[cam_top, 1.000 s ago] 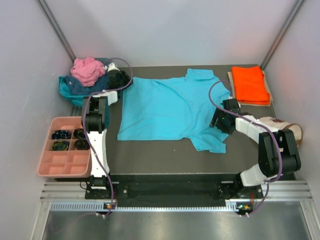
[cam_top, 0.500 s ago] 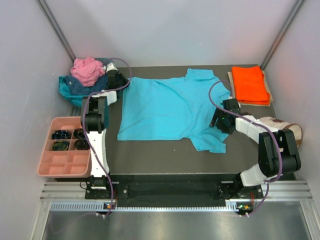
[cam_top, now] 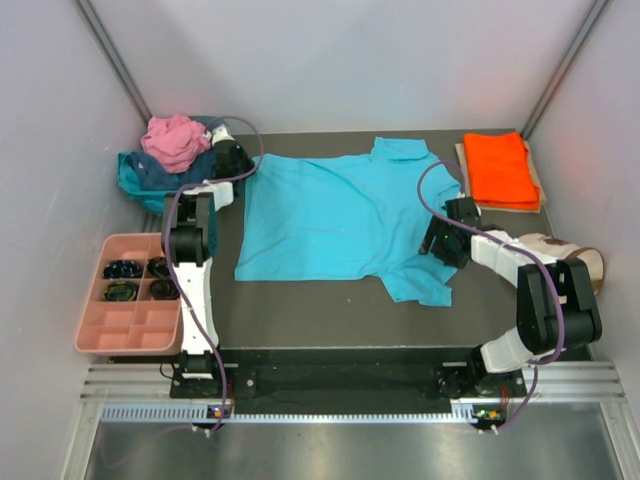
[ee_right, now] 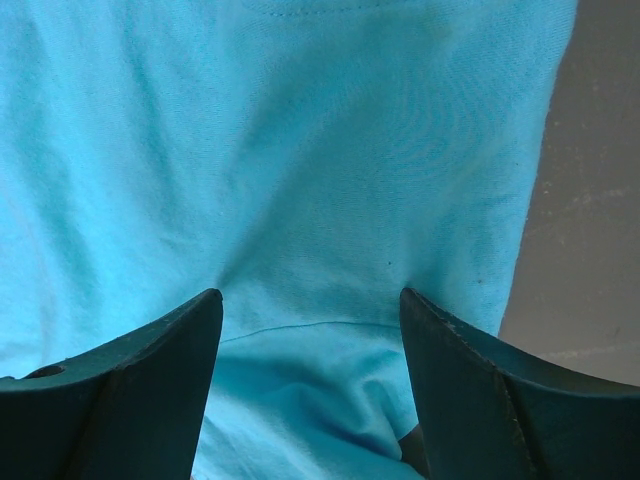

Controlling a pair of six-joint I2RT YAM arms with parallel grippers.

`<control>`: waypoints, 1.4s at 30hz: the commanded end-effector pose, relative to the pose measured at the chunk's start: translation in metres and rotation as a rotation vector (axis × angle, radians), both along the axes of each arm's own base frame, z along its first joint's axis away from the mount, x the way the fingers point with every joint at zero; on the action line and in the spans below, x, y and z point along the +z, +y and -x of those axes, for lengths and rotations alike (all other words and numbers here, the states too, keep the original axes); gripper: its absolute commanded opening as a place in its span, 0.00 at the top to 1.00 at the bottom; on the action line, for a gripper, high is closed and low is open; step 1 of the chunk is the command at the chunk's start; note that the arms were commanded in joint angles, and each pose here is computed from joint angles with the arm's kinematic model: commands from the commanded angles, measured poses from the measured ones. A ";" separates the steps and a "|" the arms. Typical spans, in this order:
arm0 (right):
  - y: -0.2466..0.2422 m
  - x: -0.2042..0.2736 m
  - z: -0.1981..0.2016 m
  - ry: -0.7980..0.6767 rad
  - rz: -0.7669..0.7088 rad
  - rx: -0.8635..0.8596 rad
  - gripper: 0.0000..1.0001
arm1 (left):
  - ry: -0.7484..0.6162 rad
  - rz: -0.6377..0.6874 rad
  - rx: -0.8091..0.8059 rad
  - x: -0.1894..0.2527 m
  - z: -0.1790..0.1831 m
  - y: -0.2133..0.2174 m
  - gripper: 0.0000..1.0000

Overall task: Fold and stack the t-shirts
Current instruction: Flatten the tshirt out

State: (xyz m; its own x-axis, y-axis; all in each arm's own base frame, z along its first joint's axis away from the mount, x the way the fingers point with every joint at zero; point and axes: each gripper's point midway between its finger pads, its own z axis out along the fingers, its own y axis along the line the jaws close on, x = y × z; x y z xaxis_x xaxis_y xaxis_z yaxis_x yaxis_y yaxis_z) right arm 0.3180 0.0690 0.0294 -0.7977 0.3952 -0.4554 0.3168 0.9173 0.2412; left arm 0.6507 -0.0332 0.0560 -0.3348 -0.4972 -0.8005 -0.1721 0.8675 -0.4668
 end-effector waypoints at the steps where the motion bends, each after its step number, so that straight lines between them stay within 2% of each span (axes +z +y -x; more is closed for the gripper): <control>1: 0.005 -0.003 0.002 0.018 -0.020 0.020 0.28 | -0.079 -0.040 0.036 0.038 -0.011 0.015 1.00; 4: 0.005 -0.004 0.002 0.020 -0.016 0.019 0.28 | -0.086 -0.048 0.039 0.042 -0.013 0.016 1.00; 6: 0.004 -0.004 0.002 0.025 -0.015 0.019 0.28 | -0.085 -0.054 0.066 0.043 -0.013 0.035 1.00; 25: 0.004 -0.012 0.005 0.060 -0.013 0.016 0.28 | -0.104 -0.121 0.061 0.068 -0.022 0.044 1.00; 35: 0.005 -0.012 0.004 0.059 -0.013 0.017 0.28 | -0.076 -0.173 0.083 0.063 -0.020 0.053 1.00; 42: 0.005 -0.013 0.005 0.063 -0.013 0.018 0.28 | -0.054 -0.221 0.118 0.063 -0.016 0.063 0.95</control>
